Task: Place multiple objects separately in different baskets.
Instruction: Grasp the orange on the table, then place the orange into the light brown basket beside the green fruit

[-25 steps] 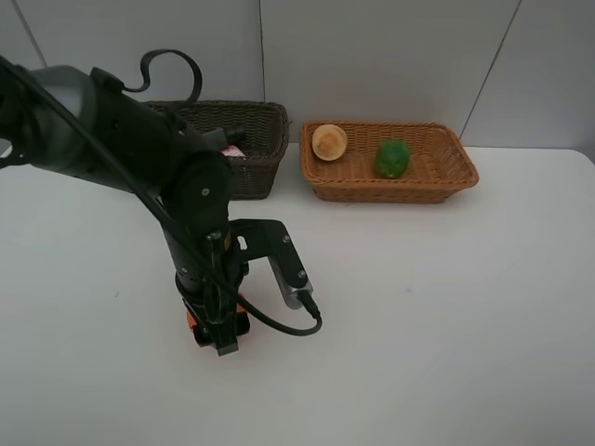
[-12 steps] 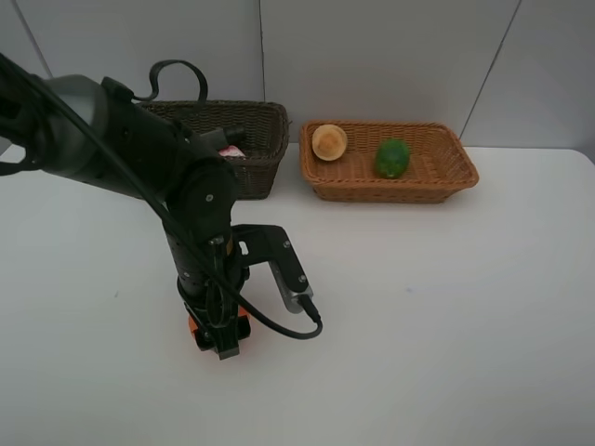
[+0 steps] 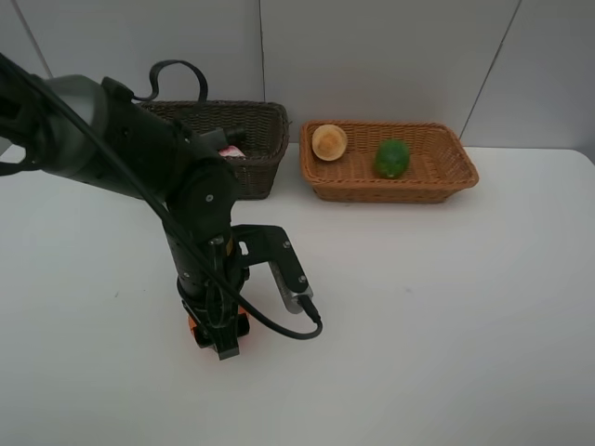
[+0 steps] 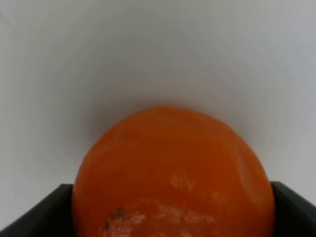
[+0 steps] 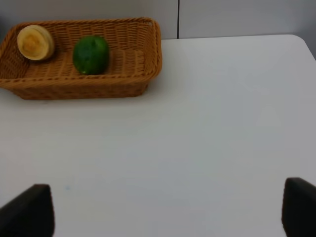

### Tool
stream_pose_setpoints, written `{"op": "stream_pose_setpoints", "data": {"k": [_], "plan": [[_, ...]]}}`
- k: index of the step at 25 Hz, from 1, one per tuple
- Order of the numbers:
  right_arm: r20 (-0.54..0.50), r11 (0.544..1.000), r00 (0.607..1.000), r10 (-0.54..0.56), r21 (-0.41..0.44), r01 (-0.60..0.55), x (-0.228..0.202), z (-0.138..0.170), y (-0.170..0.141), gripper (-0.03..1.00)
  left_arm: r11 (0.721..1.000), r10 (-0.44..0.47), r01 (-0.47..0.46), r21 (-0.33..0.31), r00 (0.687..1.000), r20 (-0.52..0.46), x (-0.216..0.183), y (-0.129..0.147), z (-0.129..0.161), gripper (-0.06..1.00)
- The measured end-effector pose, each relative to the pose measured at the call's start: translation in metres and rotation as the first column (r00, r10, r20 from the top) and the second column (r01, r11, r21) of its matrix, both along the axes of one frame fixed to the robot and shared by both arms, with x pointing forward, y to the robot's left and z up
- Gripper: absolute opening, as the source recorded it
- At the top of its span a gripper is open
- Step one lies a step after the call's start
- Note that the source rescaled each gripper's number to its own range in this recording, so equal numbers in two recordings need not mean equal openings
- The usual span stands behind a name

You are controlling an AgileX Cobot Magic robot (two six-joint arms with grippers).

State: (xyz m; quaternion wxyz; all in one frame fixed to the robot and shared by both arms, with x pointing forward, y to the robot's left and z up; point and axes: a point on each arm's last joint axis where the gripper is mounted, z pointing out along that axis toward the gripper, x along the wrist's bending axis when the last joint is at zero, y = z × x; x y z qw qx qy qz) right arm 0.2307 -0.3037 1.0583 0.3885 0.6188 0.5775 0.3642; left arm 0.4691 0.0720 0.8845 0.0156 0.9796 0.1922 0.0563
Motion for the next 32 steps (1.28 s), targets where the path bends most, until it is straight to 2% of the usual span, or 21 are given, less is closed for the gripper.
{"op": "stream_pose_setpoints", "data": {"k": [19, 22, 25, 28, 32], "plan": [[0.000, 1.000, 1.000, 0.000, 0.001, 0.000, 0.000, 0.000, 0.000, 1.00, 1.000, 0.003, -0.003, 0.025, 1.000, -0.018, -0.001, 0.001, 0.001, 0.91], [0.000, 1.000, 1.000, 0.000, 0.001, 0.000, 0.000, 0.000, 0.000, 1.00, 0.998, 0.046, -0.045, 0.043, 0.999, -0.027, 0.005, -0.003, 0.011, 0.91], [0.000, 1.000, 1.000, 0.000, 0.001, 0.000, 0.000, 0.000, 0.000, 1.00, 0.994, 0.105, -0.104, 0.031, 0.994, -0.009, 0.018, -0.016, 0.034, 0.91], [0.000, 1.000, 1.000, 0.000, 0.001, 0.000, 0.000, 0.000, 0.000, 1.00, 0.984, 0.177, -0.176, -0.031, 0.984, 0.027, 0.033, -0.032, 0.061, 0.91], [0.000, 1.000, 1.000, 0.000, 0.001, 0.000, 0.000, 0.000, 0.000, 1.00, 0.950, 0.276, -0.258, -0.174, 0.957, 0.090, 0.056, -0.055, 0.100, 0.91]]}}
